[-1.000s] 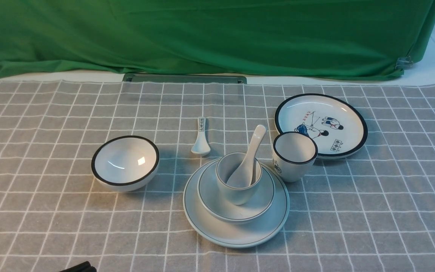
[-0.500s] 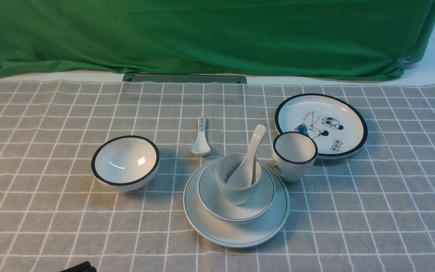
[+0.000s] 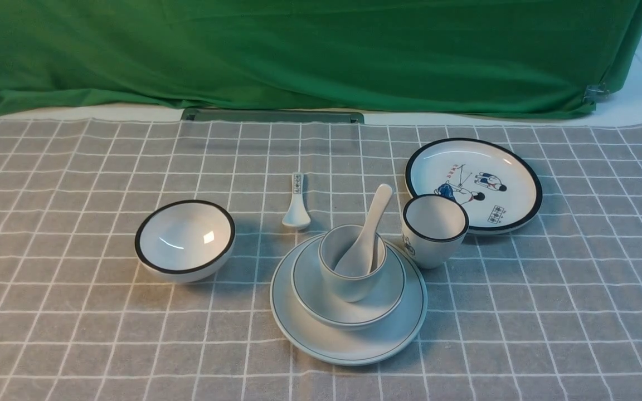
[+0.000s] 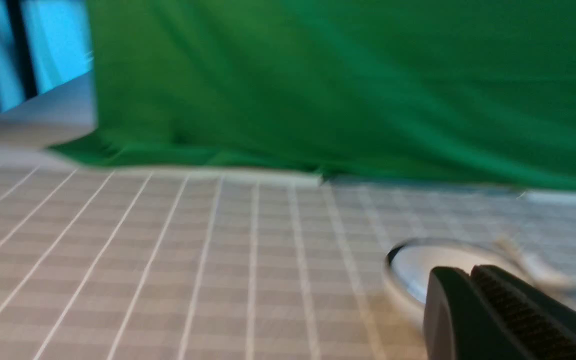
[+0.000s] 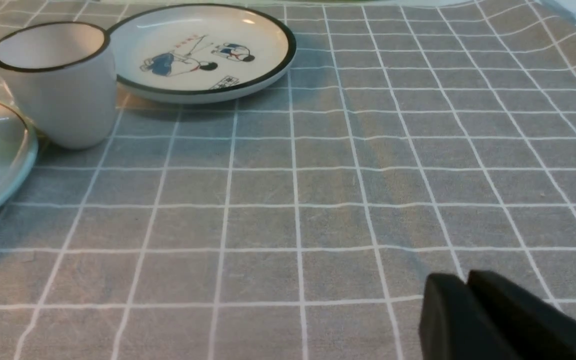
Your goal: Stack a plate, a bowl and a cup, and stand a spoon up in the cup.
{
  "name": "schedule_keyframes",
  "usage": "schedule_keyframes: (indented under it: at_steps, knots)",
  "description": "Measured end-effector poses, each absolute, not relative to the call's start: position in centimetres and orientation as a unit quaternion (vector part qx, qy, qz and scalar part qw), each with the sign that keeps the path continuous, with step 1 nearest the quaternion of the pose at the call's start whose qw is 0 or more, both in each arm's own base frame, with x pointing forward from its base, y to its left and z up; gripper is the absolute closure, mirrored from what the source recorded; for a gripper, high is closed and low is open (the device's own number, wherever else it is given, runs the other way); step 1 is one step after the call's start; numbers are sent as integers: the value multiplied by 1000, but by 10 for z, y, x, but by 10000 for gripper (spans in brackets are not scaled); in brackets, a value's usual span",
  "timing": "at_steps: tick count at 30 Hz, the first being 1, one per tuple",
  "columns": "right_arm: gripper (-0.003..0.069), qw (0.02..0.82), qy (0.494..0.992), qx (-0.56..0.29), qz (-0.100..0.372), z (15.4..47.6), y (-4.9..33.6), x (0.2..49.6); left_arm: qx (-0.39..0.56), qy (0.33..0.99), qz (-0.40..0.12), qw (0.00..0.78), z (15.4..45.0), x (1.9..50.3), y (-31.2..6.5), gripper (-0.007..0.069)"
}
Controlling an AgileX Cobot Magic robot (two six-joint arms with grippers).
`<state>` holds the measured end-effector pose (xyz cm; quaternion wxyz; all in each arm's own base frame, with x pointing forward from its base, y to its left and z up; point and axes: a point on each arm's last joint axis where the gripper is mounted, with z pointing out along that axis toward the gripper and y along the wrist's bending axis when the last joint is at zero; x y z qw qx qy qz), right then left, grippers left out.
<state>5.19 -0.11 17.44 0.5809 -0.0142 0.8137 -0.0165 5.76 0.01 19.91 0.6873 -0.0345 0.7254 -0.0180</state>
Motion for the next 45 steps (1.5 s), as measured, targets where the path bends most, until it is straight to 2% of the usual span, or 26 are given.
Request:
schedule_keyframes:
  at_steps: [3, 5, 8, 45]
  knots:
    - [571, 581, 813, -14, -16, 174, -1, 52, -51, 767, -17, 639, 187, 56, 0, 613]
    - [570, 582, 813, -14, -16, 175, -1, 52, -62, 771, -27, 633, 186, 55, -1, 613]
    - [561, 582, 813, -11, -14, 175, -1, 52, -76, 768, -38, 635, 186, 55, -1, 613]
    - [470, 582, 813, -11, -14, 175, -1, 52, -77, 763, -37, 641, 188, 56, 0, 613]
